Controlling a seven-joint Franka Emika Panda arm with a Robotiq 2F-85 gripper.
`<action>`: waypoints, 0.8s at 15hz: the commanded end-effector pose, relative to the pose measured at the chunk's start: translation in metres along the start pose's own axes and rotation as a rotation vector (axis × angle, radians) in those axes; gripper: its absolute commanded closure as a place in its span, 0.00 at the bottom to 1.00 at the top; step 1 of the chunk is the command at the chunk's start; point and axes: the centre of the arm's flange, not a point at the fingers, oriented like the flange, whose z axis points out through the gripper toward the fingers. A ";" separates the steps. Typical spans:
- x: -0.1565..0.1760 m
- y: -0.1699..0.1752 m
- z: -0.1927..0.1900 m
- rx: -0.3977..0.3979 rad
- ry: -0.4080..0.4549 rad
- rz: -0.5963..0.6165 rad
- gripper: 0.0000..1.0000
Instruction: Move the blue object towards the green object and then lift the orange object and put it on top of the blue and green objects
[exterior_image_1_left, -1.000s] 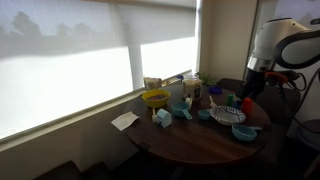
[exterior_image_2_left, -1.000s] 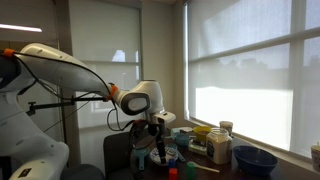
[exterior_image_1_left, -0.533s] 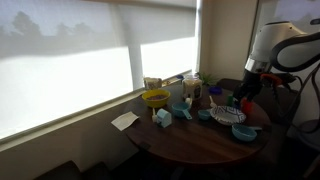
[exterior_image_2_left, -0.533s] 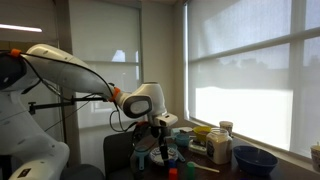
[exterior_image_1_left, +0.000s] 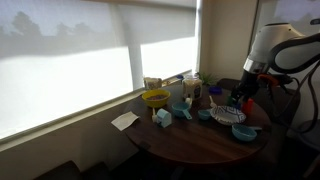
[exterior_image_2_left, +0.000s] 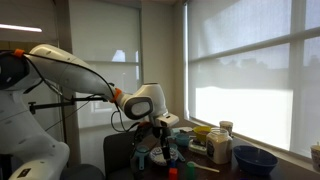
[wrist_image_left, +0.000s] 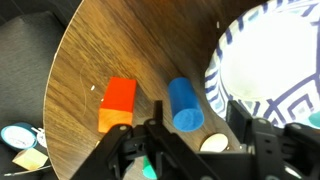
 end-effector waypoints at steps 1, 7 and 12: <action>0.006 -0.003 0.003 -0.003 0.023 0.030 0.60; 0.007 -0.001 0.002 -0.006 0.034 0.037 0.95; 0.009 0.002 0.002 -0.007 0.037 0.047 1.00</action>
